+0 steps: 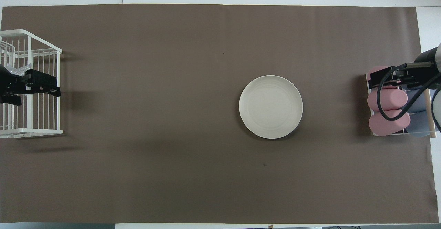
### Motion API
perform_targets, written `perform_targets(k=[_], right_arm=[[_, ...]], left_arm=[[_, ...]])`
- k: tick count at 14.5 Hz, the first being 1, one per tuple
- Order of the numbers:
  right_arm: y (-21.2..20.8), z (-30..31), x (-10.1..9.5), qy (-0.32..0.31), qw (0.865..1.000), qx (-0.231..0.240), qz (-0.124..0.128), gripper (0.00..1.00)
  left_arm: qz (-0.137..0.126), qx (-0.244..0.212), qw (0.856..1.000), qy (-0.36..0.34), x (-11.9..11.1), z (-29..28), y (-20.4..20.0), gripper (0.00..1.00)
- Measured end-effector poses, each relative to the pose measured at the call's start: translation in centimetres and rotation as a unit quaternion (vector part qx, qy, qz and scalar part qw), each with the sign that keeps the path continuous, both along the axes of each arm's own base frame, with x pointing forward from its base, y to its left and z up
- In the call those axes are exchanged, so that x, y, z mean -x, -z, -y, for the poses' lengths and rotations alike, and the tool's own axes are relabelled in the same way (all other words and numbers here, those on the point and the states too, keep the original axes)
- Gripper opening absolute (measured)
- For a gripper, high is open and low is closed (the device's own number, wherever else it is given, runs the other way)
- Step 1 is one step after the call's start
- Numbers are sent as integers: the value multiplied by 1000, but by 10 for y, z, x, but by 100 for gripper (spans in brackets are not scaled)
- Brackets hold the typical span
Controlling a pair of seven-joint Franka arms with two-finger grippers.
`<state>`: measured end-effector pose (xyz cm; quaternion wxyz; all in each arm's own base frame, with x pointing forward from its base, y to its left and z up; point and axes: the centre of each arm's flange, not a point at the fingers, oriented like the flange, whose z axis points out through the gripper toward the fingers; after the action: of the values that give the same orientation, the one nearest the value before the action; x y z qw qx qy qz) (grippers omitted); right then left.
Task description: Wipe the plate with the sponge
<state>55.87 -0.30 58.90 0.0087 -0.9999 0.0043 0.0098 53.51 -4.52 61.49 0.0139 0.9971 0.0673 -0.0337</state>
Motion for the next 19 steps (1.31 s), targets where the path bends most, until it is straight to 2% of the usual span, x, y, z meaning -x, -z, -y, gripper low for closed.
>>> perform_targets(k=[8, 11, 15, 16, 19], right_arm=[[0, 0, 0, 1, 1000, 0, 0, 100], [0, -1, 0, 21, 1000, 0, 0, 100], [0, -19, 0, 51, 999, 1, -1, 100], [0, -23, 0, 60, 998, 2, -1, 100], [0, -38, 1, 115, 993, 3, -3, 100]], left_arm=[[1, 0, 1000, -2, 0, -1, 0, 100], [3, 1, 1000, -12, -1, -11, 0, 100], [20, 0, 1000, -19, -6, -15, 2, 100], [26, -11, 999, -19, -8, -16, 5, 100], [31, -87, 996, -5, -13, -25, 20, 100]])
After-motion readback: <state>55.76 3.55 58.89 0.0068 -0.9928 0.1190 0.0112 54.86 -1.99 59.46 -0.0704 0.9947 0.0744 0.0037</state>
